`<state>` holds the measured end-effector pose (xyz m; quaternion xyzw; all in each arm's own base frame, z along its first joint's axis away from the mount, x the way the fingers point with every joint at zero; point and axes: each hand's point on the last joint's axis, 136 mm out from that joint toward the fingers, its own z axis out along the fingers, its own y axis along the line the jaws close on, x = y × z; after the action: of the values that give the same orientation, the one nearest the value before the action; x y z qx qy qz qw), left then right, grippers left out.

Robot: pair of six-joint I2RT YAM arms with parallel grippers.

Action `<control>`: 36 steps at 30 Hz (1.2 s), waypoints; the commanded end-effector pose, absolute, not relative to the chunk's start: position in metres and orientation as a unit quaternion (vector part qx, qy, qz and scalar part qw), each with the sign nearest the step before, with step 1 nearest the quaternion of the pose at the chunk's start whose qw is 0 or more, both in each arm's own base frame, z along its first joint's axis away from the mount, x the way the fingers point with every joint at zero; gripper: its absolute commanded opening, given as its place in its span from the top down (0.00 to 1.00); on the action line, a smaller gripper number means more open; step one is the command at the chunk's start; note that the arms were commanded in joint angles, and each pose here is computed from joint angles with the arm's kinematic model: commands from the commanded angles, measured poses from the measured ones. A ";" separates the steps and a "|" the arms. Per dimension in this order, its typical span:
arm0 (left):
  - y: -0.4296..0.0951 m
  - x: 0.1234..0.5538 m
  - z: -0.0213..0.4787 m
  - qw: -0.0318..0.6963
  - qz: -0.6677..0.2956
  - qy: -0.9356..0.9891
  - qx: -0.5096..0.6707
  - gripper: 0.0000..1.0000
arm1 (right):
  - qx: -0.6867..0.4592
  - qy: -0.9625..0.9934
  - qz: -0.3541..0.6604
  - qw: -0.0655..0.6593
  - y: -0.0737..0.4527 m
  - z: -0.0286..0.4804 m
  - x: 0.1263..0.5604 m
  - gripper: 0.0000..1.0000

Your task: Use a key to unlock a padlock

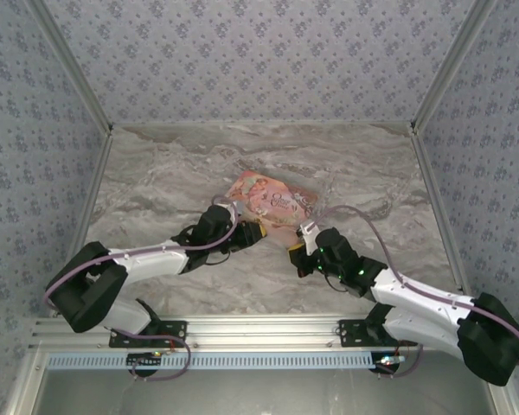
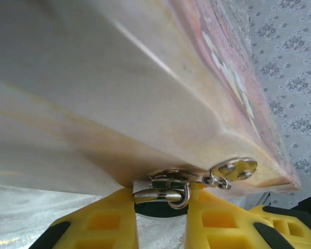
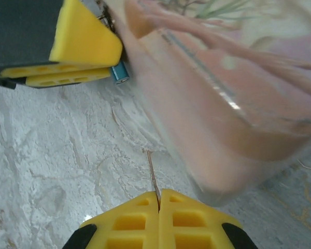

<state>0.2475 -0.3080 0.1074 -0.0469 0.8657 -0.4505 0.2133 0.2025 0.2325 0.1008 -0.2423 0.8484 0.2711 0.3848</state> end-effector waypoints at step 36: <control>-0.321 0.252 0.146 0.183 -0.507 0.838 -0.092 0.84 | -0.281 0.794 0.221 0.491 0.271 0.100 0.230 1.00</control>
<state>0.2451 -0.3106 0.1093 -0.0940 0.8638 -0.4635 0.1736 0.2245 0.2687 0.0923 -0.2854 0.8028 0.2241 0.4731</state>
